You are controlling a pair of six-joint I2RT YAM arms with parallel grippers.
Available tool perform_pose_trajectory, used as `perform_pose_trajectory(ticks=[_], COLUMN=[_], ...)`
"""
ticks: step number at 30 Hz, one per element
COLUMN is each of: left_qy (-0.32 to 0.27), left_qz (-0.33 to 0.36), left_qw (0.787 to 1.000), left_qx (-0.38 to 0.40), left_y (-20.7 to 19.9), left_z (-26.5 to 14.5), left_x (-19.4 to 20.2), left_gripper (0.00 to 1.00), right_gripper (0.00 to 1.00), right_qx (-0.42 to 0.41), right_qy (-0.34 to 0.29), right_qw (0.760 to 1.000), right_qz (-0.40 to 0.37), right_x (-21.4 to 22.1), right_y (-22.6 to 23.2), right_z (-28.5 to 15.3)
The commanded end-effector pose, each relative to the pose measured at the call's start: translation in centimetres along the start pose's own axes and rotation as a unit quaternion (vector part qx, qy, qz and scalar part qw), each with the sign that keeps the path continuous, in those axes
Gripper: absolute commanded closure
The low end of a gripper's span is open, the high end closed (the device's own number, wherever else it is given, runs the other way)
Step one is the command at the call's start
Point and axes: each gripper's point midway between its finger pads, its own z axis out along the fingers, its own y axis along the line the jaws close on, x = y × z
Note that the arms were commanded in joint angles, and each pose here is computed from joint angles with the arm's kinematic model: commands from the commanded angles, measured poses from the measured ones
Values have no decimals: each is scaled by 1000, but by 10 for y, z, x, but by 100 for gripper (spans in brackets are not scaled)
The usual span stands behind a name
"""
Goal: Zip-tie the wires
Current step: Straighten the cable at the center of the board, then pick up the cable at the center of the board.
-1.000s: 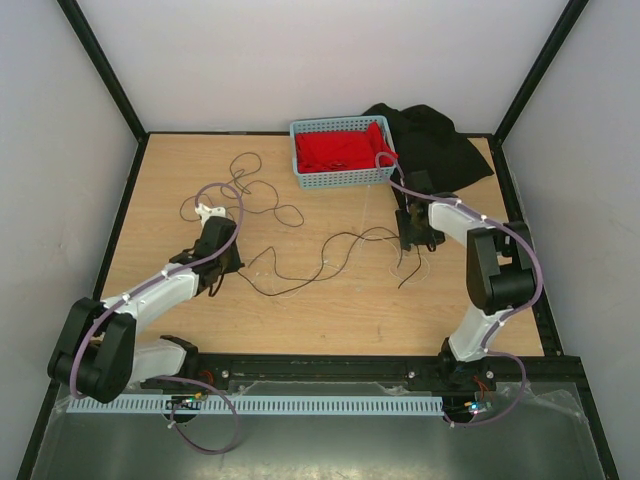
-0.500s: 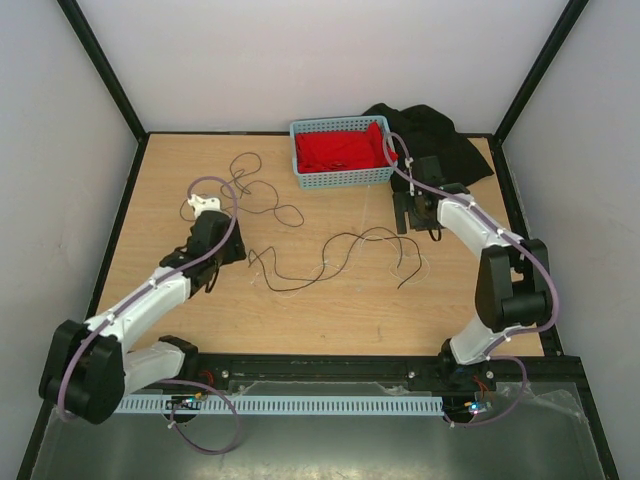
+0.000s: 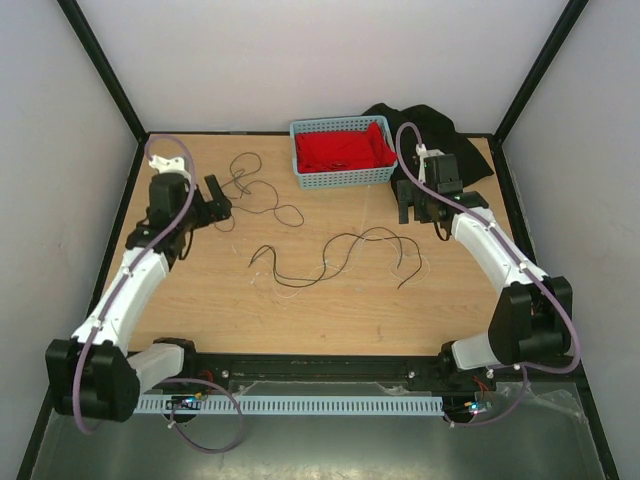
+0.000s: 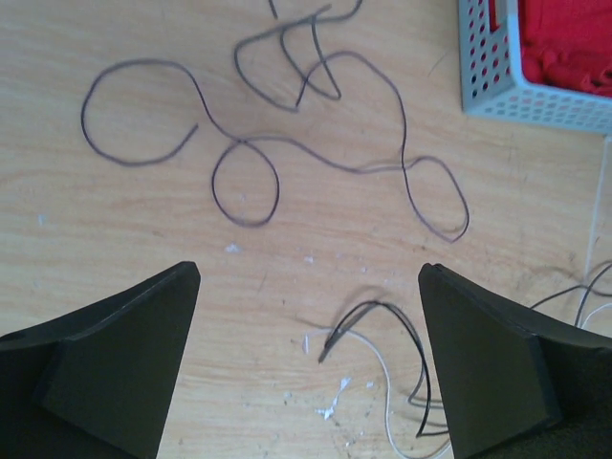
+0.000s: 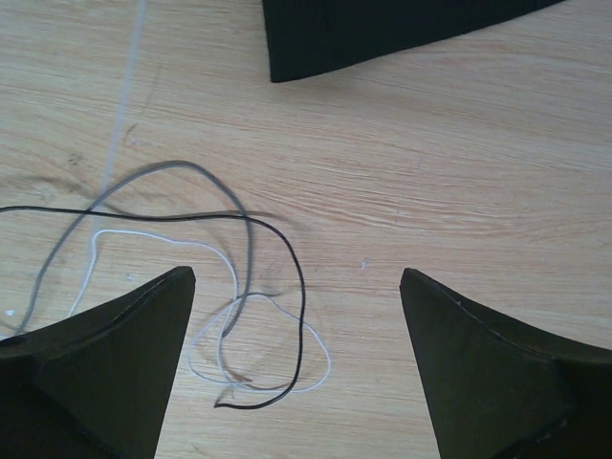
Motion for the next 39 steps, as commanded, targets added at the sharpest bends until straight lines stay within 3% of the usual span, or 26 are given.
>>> perform_pose_trajectory(ticks=[1,8,18,22,24,26,31,39], left_qy=[17,74,151,174,183,186,171,66], left_qz=[15,-15,-22,-22,-22,-21,-3,57], left_qw=[998,989,981,977,975,975,977,980], left_qx=[56,124,121,121,122,120,125,181], left_y=[-8,-21,-26,-27,-28,-29,-34,-68], left_z=[11,72,170,197,206,210,204,148], left_x=[-27,-52,-25,-8,0,3,-9,-94], left_gripper=[1,9,20,37,55,71,98,100], right_gripper=[1,0,0,1,1,0,0,1], right_qx=[-41,-98,-125,-132,-131,-130,-130,-168], right_qy=[-36,-36,-35,-36,-37,-38,-39,-49], right_qw=[998,994,991,990,990,990,990,984], right_qz=[14,23,26,26,25,24,25,34], right_x=[-10,-5,3,2,1,1,0,-7], right_y=[14,35,44,47,46,46,46,59], right_z=[-4,-4,-5,-5,-5,-5,-6,-11])
